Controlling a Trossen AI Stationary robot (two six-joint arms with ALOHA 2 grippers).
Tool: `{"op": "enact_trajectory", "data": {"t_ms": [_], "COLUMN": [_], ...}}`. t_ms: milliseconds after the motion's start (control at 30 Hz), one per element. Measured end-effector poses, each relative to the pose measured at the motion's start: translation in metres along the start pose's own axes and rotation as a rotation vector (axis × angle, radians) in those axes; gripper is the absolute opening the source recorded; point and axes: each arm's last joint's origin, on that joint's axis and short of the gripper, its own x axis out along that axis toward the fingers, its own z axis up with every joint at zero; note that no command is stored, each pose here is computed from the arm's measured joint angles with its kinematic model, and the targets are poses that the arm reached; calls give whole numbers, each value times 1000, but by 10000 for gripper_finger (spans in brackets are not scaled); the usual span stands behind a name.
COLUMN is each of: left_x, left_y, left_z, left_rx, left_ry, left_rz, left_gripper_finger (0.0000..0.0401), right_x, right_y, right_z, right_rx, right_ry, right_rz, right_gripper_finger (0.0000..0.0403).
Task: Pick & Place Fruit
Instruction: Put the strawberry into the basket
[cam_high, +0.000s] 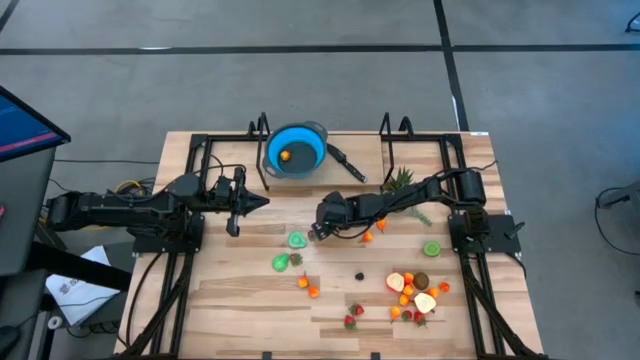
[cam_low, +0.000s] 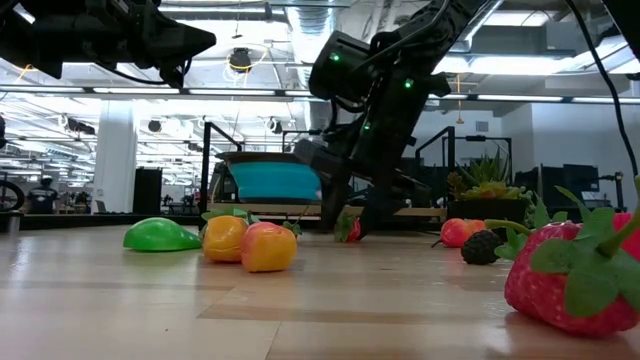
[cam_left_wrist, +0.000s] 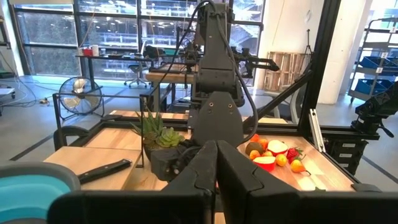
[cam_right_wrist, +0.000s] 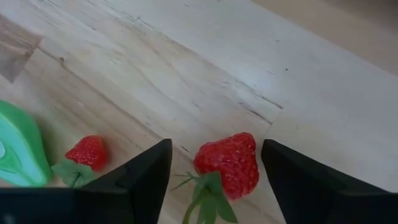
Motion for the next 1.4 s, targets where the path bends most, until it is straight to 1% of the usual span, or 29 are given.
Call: {"op": "enact_trajectory", "data": {"t_ms": [267, 333, 400, 467, 633, 700, 900, 1067, 1233, 1400], "left_x": [0, 0, 0, 0, 0, 0, 0, 0, 0, 0], "left_y": [0, 0, 0, 0, 0, 0, 0, 0, 0, 0], "left_z": [0, 0, 0, 0, 0, 0, 0, 0, 0, 0], "left_rx": [0, 0, 0, 0, 0, 0, 0, 0, 0, 0], "left_ry": [0, 0, 0, 0, 0, 0, 0, 0, 0, 0], "left_rz": [0, 0, 0, 0, 0, 0, 0, 0, 0, 0], "left_gripper_finger": [2, 2, 2, 2, 2, 2, 2, 2, 2, 2], "right_x": [0, 0, 0, 0, 0, 0, 0, -2, -7, -16], "right_y": [-2, -1, -1, -1, -1, -1, -1, -1, 0, 2], "right_z": [-1, -1, -1, -1, 0, -1, 0, 0, 1, 4], "right_rx": [-3, -3, -2, -1, 11, 13, 11, 11, 11, -8], "right_ry": [7, 6, 5, 4, 4, 4, 4, 6, 16, 11], "right_rz": [-12, -11, -10, -8, -6, -6, -6, -1, 16, 48], "right_gripper_finger": [146, 127, 116, 116, 139, 142, 112, 113, 125, 113]}}
